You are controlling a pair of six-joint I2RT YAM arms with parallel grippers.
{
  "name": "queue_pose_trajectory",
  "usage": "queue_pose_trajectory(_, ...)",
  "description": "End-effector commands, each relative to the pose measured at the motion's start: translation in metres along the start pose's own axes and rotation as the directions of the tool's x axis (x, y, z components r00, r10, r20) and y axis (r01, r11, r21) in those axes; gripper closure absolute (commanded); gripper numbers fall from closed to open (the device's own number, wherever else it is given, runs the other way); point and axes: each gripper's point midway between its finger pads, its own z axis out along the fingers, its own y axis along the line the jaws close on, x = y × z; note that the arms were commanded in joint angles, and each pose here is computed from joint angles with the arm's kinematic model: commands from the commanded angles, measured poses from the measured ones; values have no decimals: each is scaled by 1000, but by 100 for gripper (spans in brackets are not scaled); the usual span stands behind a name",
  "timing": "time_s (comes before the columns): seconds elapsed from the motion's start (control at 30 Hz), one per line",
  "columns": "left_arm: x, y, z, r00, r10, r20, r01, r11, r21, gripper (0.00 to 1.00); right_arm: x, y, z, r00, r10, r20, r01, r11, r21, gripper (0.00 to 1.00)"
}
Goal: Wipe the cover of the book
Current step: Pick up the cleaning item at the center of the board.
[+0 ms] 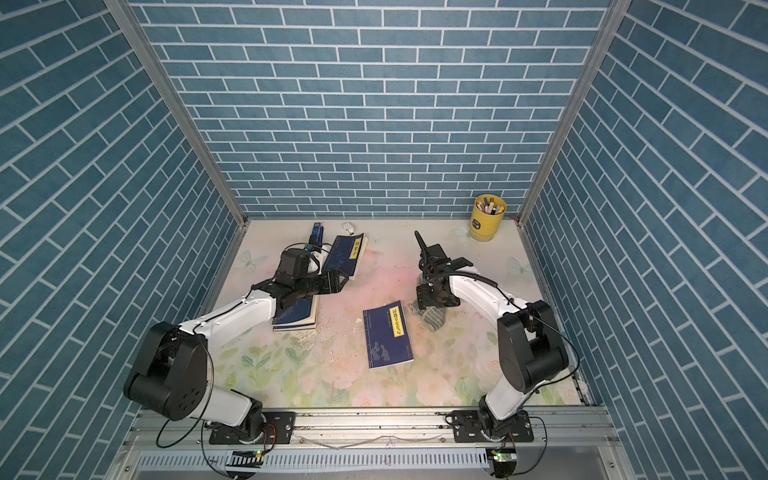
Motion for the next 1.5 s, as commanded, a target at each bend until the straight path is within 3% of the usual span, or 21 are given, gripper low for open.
queue_pose_trajectory(0.0,0,-6,1,999,36,7,-36,999,19,25,-6,-4,5,995,-101,-28,101,995,23,22)
queue_pose_trajectory(0.53,8,-2,4,999,46,-11,-46,999,7,25,-13,-11,55,990,-56,-129,55,998,-11,23)
queue_pose_trajectory(0.63,8,-4,6,999,41,-9,-41,999,13,25,-12,-15,59,990,-34,-140,32,999,-14,35)
queue_pose_trajectory(0.8,8,-5,6,999,39,-6,-38,999,9,25,-13,-19,55,993,-13,-121,12,1000,-9,78)
queue_pose_trajectory(0.93,7,-4,6,999,37,0,-37,999,0,25,-21,-16,39,998,-14,-66,11,999,-34,95)
queue_pose_trajectory(1.27,-8,-1,-1,998,47,48,-45,998,-47,23,-40,29,-47,987,-106,122,122,984,-133,98)
queue_pose_trajectory(1.47,-17,3,-4,997,43,68,-37,996,-85,18,-37,88,-62,970,-181,165,215,951,-222,97)
